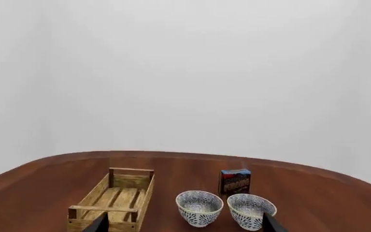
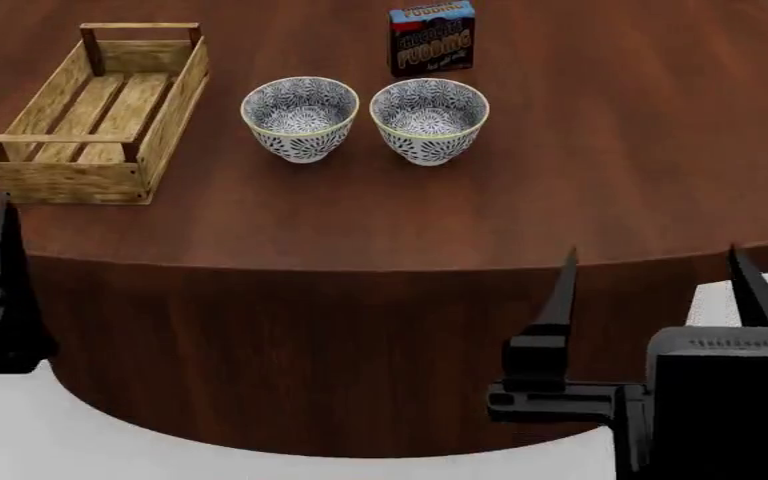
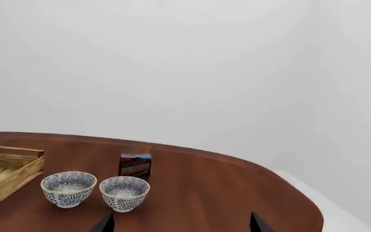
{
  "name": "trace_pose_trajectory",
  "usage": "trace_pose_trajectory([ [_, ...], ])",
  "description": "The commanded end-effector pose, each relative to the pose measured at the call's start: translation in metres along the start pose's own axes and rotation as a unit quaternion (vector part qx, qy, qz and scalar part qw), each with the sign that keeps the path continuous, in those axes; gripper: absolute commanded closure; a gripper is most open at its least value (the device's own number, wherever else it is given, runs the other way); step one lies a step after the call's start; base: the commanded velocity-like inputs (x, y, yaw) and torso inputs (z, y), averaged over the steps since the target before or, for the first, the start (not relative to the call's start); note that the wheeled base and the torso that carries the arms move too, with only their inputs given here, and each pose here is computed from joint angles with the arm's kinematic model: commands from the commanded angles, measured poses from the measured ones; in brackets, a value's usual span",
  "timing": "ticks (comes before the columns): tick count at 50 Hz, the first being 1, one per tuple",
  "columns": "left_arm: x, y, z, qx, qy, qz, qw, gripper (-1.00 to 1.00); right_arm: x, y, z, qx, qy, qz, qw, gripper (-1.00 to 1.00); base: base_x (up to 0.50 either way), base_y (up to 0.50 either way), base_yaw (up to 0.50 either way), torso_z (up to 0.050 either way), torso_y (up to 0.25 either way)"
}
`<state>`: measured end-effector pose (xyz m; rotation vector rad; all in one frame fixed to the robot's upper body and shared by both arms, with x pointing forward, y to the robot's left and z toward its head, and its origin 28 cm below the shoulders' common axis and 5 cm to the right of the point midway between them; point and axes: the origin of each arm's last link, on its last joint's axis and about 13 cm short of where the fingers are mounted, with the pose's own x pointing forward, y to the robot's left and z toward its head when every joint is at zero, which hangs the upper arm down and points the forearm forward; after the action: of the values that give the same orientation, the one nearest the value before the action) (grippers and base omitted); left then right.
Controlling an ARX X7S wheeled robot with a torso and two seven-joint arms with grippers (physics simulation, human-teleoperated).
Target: Stack the left bowl on the right bowl and place them in the tray.
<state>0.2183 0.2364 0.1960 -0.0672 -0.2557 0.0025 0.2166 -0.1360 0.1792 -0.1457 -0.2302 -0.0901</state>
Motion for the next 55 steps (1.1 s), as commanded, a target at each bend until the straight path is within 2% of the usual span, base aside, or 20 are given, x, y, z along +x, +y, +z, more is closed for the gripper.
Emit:
trace_pose_trajectory([
  [1,-0.025,0.010,0.071,0.048,-0.039,0.010,0.998,-1.00,-0.008,-0.026,0.058,-0.049,-0.031,-0.033,0.998,-1.00,0.00,0.00,0.00,0.000,0.000],
  [4,-0.030,0.015,0.083,0.040,-0.048,0.030,0.998,-1.00,-0.014,-0.034,0.071,-0.059,-0.038,-0.081,0.994,-1.00,0.00,0.00,0.00,0.000,0.000],
  [7,-0.036,0.019,0.094,0.042,-0.058,0.043,0.996,-1.00,-0.025,-0.030,0.081,-0.051,-0.031,-0.050,0.997,-1.00,0.00,0.00,0.00,0.000,0.000],
  [14,-0.044,0.025,0.111,0.058,-0.063,0.052,0.995,-1.00,-0.029,-0.033,0.088,-0.052,-0.028,-0.066,0.996,-1.00,0.00,0.00,0.00,0.000,0.000],
  [30,-0.053,0.025,0.112,0.053,-0.073,0.065,0.994,-1.00,-0.029,-0.035,0.097,-0.064,-0.031,-0.067,0.995,-1.00,0.32,0.02,0.00,0.000,0.000],
  [45,-0.052,0.023,0.115,0.053,-0.075,0.062,0.994,-1.00,-0.025,-0.028,0.098,-0.073,-0.035,-0.069,0.994,-1.00,0.41,0.22,0.00,0.000,0.000],
  [55,-0.050,0.021,0.120,0.054,-0.078,0.057,0.994,-1.00,-0.030,-0.033,0.099,-0.070,-0.037,-0.071,0.994,-1.00,0.41,0.25,0.00,0.000,0.002],
])
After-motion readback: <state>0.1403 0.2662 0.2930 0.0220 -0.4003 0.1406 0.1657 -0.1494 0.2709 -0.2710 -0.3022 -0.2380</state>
